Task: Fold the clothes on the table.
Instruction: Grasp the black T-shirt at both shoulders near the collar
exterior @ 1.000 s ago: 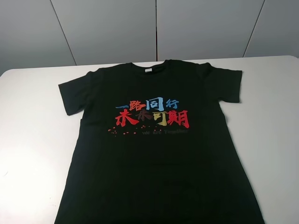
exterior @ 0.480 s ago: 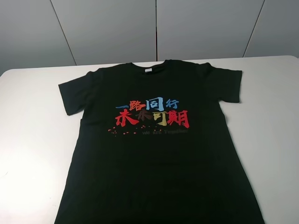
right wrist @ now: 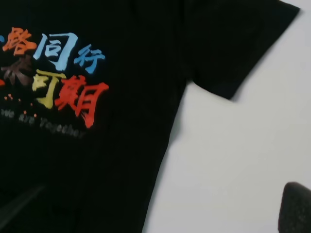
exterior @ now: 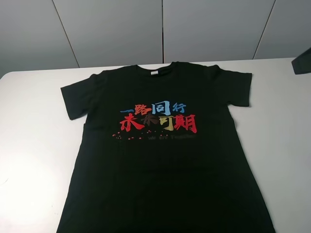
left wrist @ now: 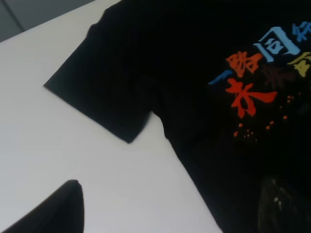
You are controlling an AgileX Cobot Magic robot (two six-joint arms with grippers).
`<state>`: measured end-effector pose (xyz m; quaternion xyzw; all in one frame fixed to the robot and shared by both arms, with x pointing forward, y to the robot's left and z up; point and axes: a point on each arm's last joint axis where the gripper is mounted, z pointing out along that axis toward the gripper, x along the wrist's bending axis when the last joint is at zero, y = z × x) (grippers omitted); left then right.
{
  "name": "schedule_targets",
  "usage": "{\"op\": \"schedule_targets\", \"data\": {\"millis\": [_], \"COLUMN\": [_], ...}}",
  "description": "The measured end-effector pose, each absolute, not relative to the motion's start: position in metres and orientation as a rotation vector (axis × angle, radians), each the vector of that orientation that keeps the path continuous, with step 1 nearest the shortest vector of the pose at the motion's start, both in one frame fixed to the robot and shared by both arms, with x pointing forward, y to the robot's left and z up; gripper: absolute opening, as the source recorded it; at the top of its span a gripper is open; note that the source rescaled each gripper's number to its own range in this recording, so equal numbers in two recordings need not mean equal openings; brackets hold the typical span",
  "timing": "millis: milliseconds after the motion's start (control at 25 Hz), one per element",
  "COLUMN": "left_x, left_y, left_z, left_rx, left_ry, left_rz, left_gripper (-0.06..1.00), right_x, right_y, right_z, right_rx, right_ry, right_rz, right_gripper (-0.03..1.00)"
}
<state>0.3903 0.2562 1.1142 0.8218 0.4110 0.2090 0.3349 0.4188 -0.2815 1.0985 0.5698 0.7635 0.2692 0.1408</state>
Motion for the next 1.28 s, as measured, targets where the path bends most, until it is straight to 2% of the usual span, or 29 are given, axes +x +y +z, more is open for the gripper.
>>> {"op": "schedule_targets", "data": {"millis": [200, 320, 520, 640, 960, 1120, 1280], "left_x": [0.456, 0.479, 0.506, 0.523, 0.546, 0.551, 0.555], "left_y": [0.237, 0.204, 0.153, 0.136, 0.124, 0.126, 0.126], "left_z": [1.120, 1.109, 1.064, 1.028, 0.942, 0.917, 0.909], "left_rx": [2.256, 2.398, 2.650, 2.746, 2.938, 3.014, 3.019], "left_ry": [0.946, 0.791, 0.633, 0.631, 0.649, 0.661, 0.666], "left_rz": [0.456, 0.365, 0.263, 0.161, -0.027, -0.041, -0.025], "left_gripper": [0.94, 0.94, 0.94, 0.94, 0.94, 0.94, 0.94], "right_x": [0.470, 0.489, 0.502, 0.504, 0.505, 0.505, 0.505], "right_y": [-0.282, -0.284, -0.284, -0.284, -0.282, -0.282, -0.281], "right_z": [1.084, 1.067, 1.048, 1.045, 1.045, 1.045, 1.045], "right_rx": [1.690, 1.742, 1.796, 1.788, 1.778, 1.776, 1.748], "right_ry": [2.318, 2.373, 2.425, 2.443, 2.452, 2.451, 2.472], "right_rz": [0.720, 0.670, 0.618, 0.611, 0.648, 0.658, 0.674], "right_gripper": [1.00, 1.00, 1.00, 1.00, 1.00, 1.00, 1.00]}}
